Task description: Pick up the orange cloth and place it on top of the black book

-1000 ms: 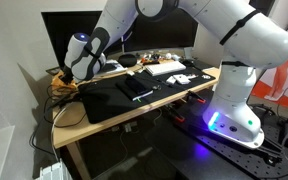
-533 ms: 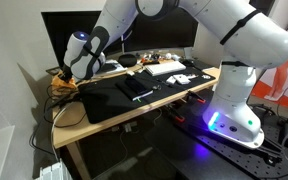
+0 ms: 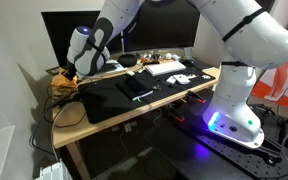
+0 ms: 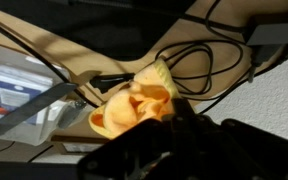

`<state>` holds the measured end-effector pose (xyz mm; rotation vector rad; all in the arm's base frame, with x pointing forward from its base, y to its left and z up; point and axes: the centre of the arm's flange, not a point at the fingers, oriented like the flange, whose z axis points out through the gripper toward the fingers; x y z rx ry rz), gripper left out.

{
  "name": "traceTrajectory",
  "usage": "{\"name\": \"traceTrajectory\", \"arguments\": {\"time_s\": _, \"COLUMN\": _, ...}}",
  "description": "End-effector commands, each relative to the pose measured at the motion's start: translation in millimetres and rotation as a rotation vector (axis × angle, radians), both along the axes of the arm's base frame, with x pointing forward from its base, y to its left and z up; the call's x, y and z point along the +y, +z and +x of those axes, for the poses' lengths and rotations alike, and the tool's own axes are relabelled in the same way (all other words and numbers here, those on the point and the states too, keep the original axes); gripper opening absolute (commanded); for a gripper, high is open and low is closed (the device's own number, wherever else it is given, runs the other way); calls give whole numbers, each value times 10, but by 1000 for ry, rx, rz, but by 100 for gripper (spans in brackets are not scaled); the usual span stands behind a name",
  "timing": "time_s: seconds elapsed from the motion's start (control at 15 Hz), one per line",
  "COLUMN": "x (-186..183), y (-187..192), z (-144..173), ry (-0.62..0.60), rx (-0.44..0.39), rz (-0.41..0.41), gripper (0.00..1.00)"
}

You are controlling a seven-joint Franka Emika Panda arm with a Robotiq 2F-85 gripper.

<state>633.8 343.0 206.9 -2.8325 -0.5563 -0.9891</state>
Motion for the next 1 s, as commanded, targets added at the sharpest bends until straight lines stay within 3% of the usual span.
{"name": "traceTrajectory", "arguments": {"time_s": 0.0, "x": -183, "y": 283, "z": -378, "ry": -7, "rx": 7, "rz": -11, "gripper": 0}}
{"name": "traceTrajectory", "arguments": {"time_s": 0.93, "x": -223, "y": 920, "z": -1050, "ry": 59, "rx": 28, "rz": 14, "gripper": 0}}
